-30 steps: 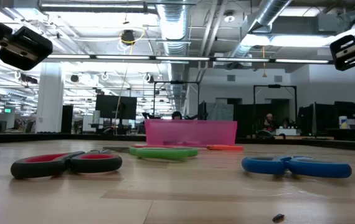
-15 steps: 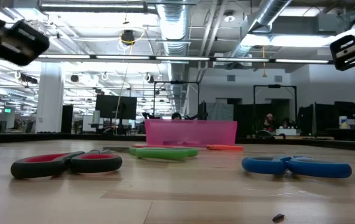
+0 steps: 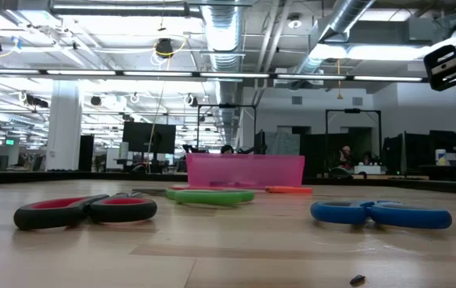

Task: Pick & Place Paint Supplies
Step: Put the blue scissors into the transparent bin

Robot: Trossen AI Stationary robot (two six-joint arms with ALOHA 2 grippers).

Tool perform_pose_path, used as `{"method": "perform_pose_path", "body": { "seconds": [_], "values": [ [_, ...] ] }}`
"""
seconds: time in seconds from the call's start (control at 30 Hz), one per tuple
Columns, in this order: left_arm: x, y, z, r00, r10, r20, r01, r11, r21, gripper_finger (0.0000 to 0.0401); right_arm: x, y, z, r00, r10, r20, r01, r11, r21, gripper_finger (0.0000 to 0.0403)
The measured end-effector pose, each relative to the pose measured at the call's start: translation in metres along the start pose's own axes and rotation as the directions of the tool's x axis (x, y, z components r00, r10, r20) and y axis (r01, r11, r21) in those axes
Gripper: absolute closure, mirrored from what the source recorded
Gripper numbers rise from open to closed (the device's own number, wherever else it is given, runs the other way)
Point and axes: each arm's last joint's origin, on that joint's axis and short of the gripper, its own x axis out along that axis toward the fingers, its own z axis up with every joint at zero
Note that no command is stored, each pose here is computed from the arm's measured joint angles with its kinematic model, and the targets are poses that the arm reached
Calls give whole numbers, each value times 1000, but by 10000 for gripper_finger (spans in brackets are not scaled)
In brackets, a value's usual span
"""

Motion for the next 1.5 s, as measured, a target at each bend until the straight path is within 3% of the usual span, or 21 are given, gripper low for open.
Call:
{"method": "perform_pose_path", "body": {
  "seconds": [0.07,0.13,0.3,0.5,0.67,0.9,1.03,1.13,1.2,1.3,1.5],
  "values": [
    [-5,20,17,980,173,101,-164,982,-90,352,0,0,0,1000,0,0,0,1000,0,394],
    [-4,36,32,956,241,169,-214,963,-161,367,0,0,0,1000,0,0,0,1000,0,394],
    [30,67,65,946,205,250,-151,964,-219,398,0,0,0,1000,0,0,0,1000,0,394],
    [92,86,80,966,197,168,-151,957,-249,401,0,0,0,1000,0,0,0,1000,0,394],
    [141,86,68,978,197,69,-165,932,-324,401,0,0,0,1000,0,0,0,1000,0,394],
    [178,67,42,985,170,-22,-161,874,-459,401,0,0,0,1000,0,0,0,1000,0,394],
    [197,54,25,985,156,-79,-173,811,-559,400,0,0,0,1000,0,0,0,1000,0,394],
    [209,50,10,981,118,-152,-191,703,-685,400,0,0,0,1000,0,0,0,1000,0,394],
    [216,47,4,982,33,-187,-161,666,-729,401,0,0,0,1000,0,0,0,1000,0,394],
    [220,39,-3,975,-23,-219,-147,671,-727,401,0,0,0,1000,1,0,-1,1000,0,394],
    [232,12,-22,975,16,-221,-169,696,-698,401,0,0,0,1000,0,1,0,1000,0,395]
  ]
}}
